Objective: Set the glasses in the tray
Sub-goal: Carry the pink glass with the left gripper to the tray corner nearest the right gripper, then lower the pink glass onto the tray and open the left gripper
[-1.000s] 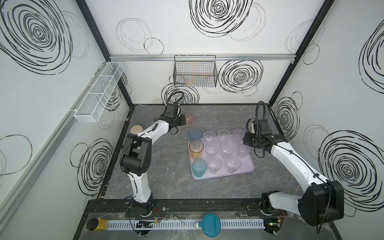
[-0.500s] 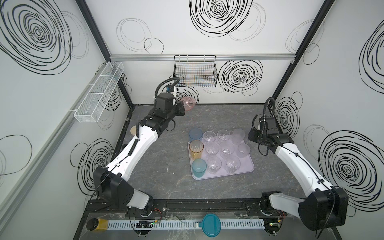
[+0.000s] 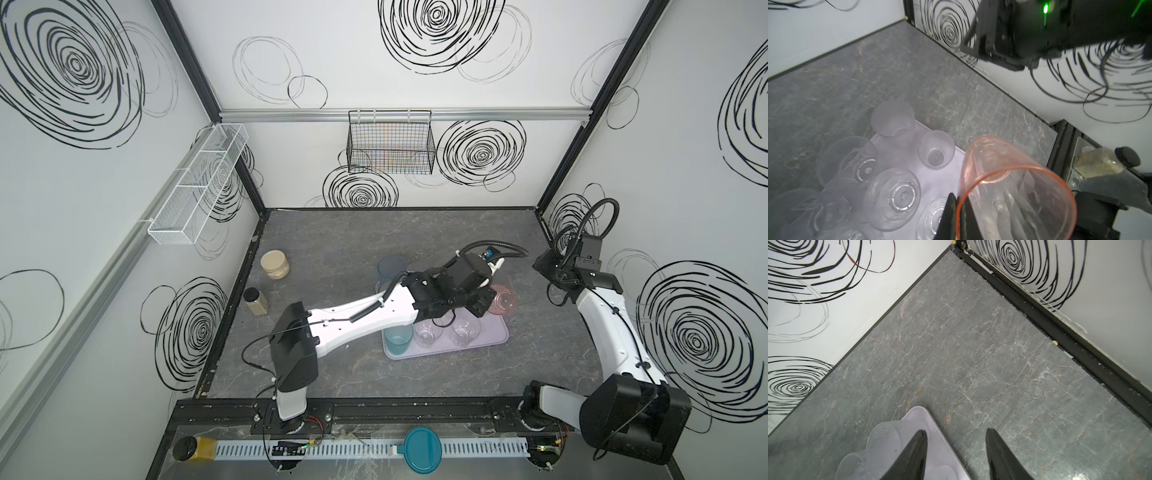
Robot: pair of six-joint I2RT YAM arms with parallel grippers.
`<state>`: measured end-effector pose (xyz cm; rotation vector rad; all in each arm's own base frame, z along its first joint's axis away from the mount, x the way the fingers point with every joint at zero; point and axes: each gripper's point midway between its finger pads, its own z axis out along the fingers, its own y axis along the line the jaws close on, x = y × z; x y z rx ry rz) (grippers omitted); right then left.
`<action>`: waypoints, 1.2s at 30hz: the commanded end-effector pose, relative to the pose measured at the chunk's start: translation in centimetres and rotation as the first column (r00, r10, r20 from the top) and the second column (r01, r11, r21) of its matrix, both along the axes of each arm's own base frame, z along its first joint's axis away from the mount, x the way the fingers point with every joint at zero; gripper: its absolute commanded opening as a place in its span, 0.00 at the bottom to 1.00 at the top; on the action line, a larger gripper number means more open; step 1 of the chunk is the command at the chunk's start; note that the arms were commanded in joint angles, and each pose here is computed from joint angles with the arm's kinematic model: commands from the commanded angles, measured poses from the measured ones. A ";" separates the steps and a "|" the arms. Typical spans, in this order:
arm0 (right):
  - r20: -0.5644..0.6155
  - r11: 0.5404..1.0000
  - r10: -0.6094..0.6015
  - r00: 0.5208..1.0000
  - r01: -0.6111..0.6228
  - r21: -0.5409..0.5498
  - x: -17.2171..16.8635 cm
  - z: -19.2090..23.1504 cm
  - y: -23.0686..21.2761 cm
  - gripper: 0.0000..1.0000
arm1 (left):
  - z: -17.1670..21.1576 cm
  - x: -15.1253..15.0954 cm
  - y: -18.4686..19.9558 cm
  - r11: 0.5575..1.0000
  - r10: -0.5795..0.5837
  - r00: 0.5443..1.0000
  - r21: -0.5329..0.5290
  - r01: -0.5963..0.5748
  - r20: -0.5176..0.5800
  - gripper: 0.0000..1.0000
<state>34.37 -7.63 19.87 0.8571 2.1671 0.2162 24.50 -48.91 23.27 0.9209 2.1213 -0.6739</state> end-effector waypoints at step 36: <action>0.059 0.995 0.013 0.998 -0.019 0.095 -1.1 -1.5 2.0 0.51 | -13.5 1.7 -4.1 0.902 -0.119 0.990 0.425 0.076 0.075 0.10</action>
